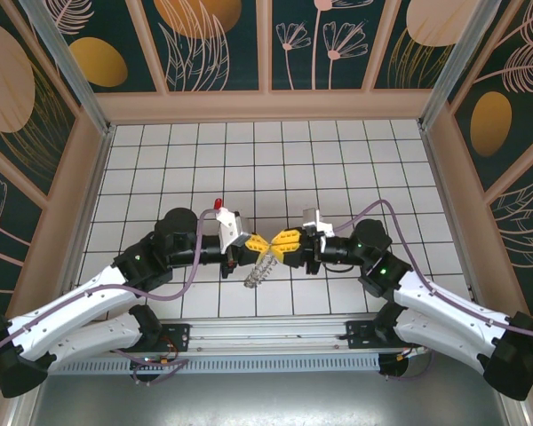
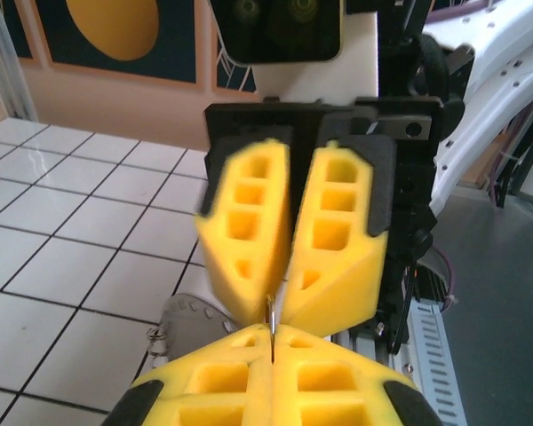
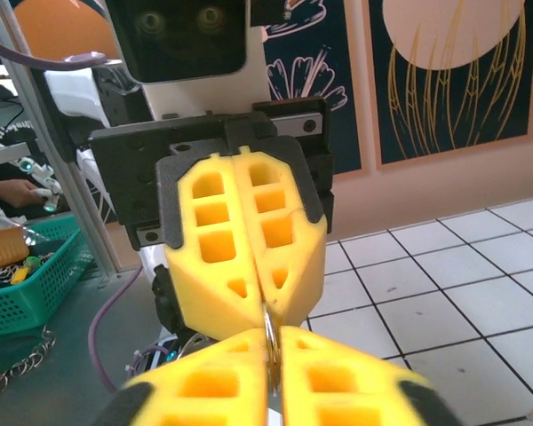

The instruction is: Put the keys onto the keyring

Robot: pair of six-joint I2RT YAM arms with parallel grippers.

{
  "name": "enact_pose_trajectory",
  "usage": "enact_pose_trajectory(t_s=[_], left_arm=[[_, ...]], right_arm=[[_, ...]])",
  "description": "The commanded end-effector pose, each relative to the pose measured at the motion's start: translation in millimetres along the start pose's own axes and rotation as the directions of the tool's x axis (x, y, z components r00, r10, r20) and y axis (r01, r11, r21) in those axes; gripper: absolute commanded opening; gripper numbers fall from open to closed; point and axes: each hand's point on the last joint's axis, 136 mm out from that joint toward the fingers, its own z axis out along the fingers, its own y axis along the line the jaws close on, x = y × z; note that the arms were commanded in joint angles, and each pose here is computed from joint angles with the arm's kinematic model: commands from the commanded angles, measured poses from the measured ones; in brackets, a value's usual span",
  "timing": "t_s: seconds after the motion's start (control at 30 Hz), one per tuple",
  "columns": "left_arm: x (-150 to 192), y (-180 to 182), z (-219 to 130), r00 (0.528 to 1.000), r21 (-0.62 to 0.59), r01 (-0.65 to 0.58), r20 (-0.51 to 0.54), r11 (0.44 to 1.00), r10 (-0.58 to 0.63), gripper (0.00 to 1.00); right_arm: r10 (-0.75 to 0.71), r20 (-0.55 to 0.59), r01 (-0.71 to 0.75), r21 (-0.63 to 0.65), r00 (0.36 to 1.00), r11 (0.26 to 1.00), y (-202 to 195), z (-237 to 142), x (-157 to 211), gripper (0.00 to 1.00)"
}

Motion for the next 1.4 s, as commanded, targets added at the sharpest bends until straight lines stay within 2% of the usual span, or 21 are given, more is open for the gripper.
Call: enact_pose_trajectory(t_s=[0.0,0.07,0.17,0.33,0.5,0.53,0.93,1.1,1.37], left_arm=[[-17,1,-7,0.999,-0.033,-0.043,0.008,0.999,0.044,0.00],[-12,6,-6,0.999,-0.054,-0.040,-0.033,0.998,0.038,0.00],[-7,9,-2,0.996,-0.062,-0.032,-0.082,0.998,0.026,0.00],[-3,10,1,0.992,-0.053,-0.018,-0.126,0.998,0.011,0.00],[15,12,6,0.974,-0.044,0.014,-0.224,0.999,-0.024,0.00],[8,11,6,0.976,-0.042,0.010,-0.219,0.999,-0.019,0.00],[20,10,5,0.963,-0.032,0.015,-0.268,0.999,-0.023,0.00],[24,8,5,0.960,-0.021,0.017,-0.280,1.000,-0.022,0.00],[23,2,0,0.964,0.002,0.007,-0.267,1.000,-0.006,0.00]], right_arm=[[-0.044,-0.009,0.045,0.105,0.999,0.993,-11,-6,-8,0.29],[-0.053,-0.031,0.057,0.149,0.998,0.987,-15,-11,-6,0.33],[-0.057,-0.058,0.067,0.188,0.997,0.980,-18,-16,-3,0.33],[-0.066,-0.082,0.080,0.176,0.994,0.981,-15,-16,3,0.33],[-0.096,-0.097,0.109,0.136,0.991,0.985,-6,-13,6,0.33],[-0.098,-0.100,0.111,0.134,0.990,0.985,-5,-12,7,0.33],[-0.131,-0.135,0.151,0.155,0.982,0.976,-3,-11,7,0.34],[-0.128,-0.165,0.150,0.129,0.978,0.980,0,-5,11,0.41],[-0.128,-0.229,0.158,0.114,0.965,0.981,-3,9,23,0.42]])
